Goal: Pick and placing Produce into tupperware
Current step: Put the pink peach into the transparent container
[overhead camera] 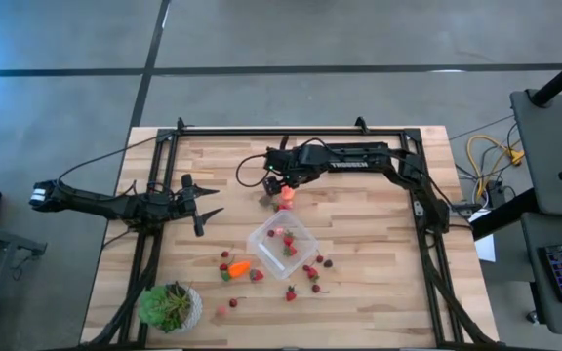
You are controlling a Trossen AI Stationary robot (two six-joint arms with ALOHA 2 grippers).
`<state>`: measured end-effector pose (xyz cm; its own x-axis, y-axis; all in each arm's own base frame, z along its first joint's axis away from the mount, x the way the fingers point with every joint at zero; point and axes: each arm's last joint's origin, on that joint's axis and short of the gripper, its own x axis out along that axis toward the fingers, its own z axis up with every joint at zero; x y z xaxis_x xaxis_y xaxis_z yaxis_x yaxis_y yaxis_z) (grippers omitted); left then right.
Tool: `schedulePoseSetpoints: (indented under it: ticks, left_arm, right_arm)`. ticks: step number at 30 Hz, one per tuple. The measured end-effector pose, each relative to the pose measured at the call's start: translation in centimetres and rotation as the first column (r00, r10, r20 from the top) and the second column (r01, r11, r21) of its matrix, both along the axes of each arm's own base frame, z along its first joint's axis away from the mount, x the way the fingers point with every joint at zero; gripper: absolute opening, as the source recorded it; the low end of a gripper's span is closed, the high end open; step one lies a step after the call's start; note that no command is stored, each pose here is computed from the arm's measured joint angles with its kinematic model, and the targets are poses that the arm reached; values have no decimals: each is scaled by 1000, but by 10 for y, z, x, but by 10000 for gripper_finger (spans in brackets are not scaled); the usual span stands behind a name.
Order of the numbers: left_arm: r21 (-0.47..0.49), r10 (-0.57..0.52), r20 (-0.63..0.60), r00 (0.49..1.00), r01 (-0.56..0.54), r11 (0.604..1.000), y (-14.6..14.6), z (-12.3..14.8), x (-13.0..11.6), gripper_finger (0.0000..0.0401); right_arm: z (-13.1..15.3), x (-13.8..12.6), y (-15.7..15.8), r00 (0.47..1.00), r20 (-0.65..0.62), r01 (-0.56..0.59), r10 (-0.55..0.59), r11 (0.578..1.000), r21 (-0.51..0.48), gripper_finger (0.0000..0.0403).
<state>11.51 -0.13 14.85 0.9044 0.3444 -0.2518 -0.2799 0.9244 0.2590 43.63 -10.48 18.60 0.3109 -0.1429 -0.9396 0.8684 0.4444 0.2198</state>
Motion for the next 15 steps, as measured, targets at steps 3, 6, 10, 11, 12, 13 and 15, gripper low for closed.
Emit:
schedulePoseSetpoints:
  ticks: [3, 6, 10, 11, 12, 13, 15]
  left_arm:
    - [0, 0, 0, 1000, 0, 1000, 0, 0, 0, 242]
    - [0, 0, 0, 1000, 0, 1000, 0, 0, 0, 242]
    - [0, 0, 0, 1000, 0, 1000, 0, 0, 0, 242]
    - [0, 1, -1, 1000, -1, 1000, 0, 0, 0, 242]
    - [0, 0, 0, 1000, 0, 1000, 0, 0, 0, 242]
    - [0, 0, 0, 1000, 0, 1000, 0, 0, 0, 242]
    - [0, 0, 0, 1000, 0, 1000, 0, 0, 0, 242]
  right_arm:
    - [0, 0, -1, 1000, -7, 14, -14, 1000, -24, 337]
    - [-1, 0, -1, 1000, -9, 14, -15, 1000, -26, 345]
    - [-6, 1, 0, 999, -17, 36, -37, 999, -14, 349]
    - [-7, 1, 0, 999, -16, 52, -52, 999, 3, 349]
    - [-9, 1, -1, 997, -14, 71, -70, 997, 24, 349]
    - [-10, 1, -1, 996, -16, 89, -89, 995, 38, 350]
    - [-17, 2, -2, 993, -31, 119, -117, 992, 50, 349]
